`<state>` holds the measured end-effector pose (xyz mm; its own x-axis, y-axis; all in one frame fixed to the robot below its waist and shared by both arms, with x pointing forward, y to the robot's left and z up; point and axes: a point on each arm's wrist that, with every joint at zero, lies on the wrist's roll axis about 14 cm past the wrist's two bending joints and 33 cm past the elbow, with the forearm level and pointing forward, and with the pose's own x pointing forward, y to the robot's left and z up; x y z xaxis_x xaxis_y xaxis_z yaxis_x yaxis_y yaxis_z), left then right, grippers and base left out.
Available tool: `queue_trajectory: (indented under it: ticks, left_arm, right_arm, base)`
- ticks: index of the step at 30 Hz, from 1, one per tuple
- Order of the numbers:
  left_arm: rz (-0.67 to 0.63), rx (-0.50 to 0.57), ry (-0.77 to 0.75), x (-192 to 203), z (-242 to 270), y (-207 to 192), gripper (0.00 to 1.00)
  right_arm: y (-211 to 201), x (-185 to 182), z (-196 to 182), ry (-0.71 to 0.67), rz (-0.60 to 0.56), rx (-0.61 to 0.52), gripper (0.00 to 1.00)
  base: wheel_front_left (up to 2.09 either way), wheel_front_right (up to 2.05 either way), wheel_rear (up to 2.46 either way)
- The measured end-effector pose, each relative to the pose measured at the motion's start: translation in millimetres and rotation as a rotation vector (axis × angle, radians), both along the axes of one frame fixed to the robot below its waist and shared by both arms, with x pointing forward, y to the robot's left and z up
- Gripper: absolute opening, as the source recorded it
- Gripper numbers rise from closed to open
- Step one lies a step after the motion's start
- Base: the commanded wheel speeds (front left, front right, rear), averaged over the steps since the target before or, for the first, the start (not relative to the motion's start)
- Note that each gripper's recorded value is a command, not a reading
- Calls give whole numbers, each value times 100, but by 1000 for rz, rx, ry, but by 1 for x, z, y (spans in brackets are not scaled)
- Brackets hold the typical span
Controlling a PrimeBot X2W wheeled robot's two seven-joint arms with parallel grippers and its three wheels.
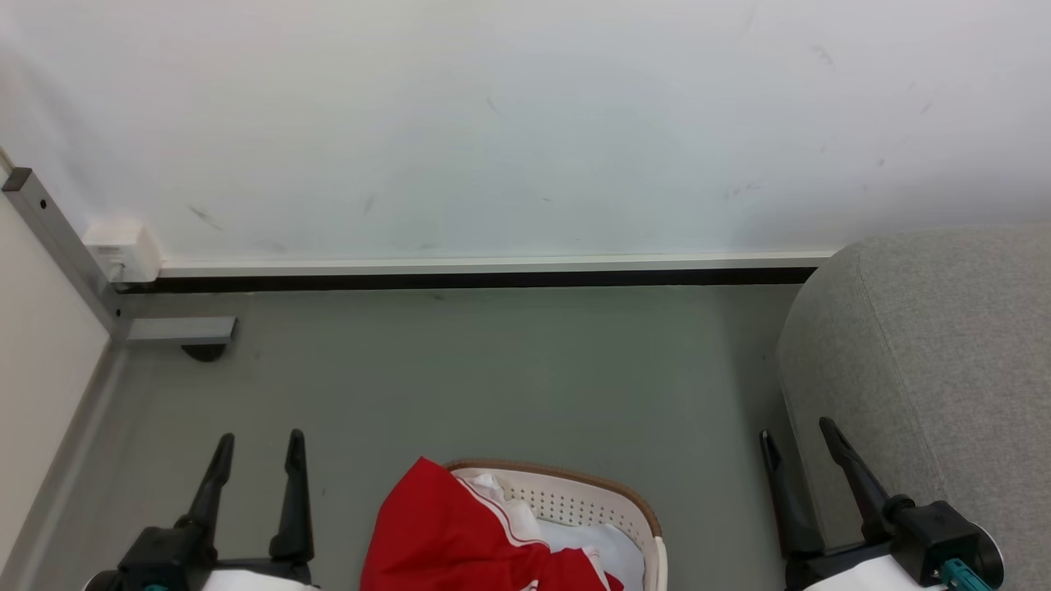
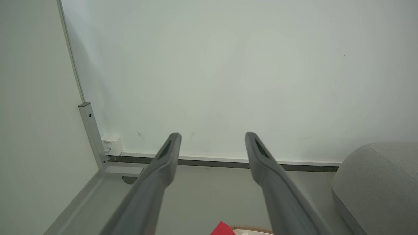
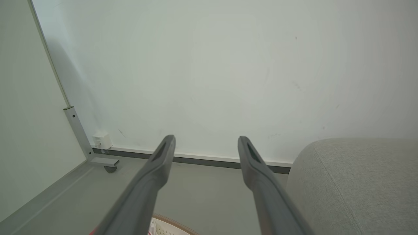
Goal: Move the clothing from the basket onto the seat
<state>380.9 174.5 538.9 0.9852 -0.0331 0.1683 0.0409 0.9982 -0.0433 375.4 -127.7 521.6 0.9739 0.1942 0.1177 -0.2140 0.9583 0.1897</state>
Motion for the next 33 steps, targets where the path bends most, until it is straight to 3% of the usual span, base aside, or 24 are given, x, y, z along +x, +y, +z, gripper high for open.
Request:
queue_trajectory:
  ticks: [13, 33]
  left_arm:
    - [-9, 84, -29, 0, 4, -4, 100]
    - [-3, 78, -27, 1, 4, -2, 100]
  right_arm:
    - [5, -1, 4, -34, 17, -65, 100]
    - [3, -1, 5, -38, 11, -59, 100]
  base:
    - [0, 0, 0]
    - [0, 0, 0]
